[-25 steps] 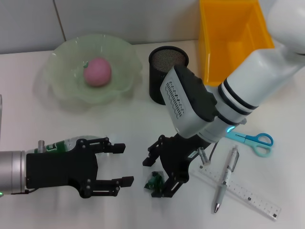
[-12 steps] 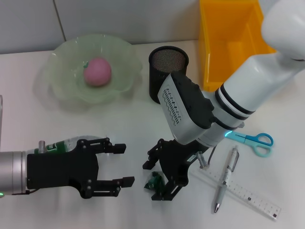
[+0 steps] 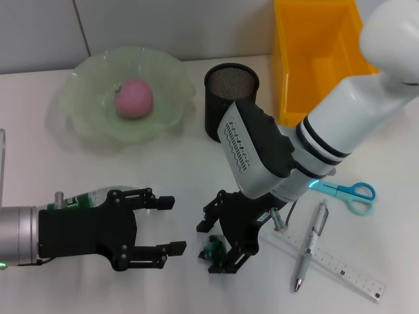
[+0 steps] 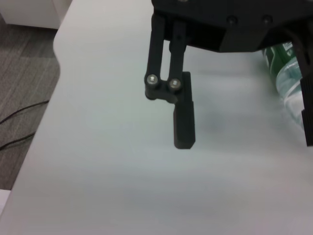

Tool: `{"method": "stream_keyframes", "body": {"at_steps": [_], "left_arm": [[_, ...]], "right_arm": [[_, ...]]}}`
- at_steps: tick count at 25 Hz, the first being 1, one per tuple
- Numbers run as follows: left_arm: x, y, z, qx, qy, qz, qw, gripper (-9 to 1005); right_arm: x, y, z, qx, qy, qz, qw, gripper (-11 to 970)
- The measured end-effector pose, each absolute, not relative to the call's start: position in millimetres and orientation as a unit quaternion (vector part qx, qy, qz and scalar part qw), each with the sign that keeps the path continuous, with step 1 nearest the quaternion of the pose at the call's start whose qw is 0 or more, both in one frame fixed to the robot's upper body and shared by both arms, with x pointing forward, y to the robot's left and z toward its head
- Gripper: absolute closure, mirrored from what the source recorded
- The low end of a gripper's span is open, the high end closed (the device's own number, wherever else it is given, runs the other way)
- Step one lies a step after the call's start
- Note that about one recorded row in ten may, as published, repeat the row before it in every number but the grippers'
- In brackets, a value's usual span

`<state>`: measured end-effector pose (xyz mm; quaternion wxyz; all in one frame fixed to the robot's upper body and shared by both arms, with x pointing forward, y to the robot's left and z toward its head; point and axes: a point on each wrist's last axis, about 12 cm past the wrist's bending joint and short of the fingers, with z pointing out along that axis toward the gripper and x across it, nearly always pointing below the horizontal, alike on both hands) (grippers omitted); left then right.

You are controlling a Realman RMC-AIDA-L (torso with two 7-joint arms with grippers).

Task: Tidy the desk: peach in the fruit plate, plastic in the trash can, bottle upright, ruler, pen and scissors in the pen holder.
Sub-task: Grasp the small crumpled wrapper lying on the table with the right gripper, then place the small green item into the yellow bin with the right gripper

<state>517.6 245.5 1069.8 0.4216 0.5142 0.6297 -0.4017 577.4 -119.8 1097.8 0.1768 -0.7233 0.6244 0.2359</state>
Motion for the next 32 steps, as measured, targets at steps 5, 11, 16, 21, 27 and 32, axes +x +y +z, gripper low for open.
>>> {"method": "stream_keyframes", "body": {"at_steps": [5,11,16,21,27,32], "left_arm": [[517.6,245.1,1069.8,0.514,0.629,-0.402,0.423,219],[517.8,245.4,1069.9,0.514,0.629,-0.401,0.424,219],[517.8,245.4,1069.9,0.514,0.629,-0.401,0.424,219],[517.7,245.4,1070.0,0.514,0.629,-0.401,0.424,219],[517.6,247.4,1070.2,0.512,0.631,-0.402,0.423,219],[518.2,246.6,1070.7,0.512,0.630,-0.402,0.422,219]], "right_arm": [[577.6,-120.6,1095.3,-0.720,0.628,0.234,0.178,285],[575.7,-117.1,1095.4,-0.723,0.623,0.239,0.177,412],[575.7,-116.5,1095.6,-0.724,0.622,0.239,0.177,502],[575.9,-115.5,1098.1,-0.723,0.622,0.241,0.178,524],[581.6,-119.5,1121.4,-0.706,0.627,0.259,0.201,523],[593.4,-142.4,1152.7,-0.683,0.649,0.243,0.232,522]]}}
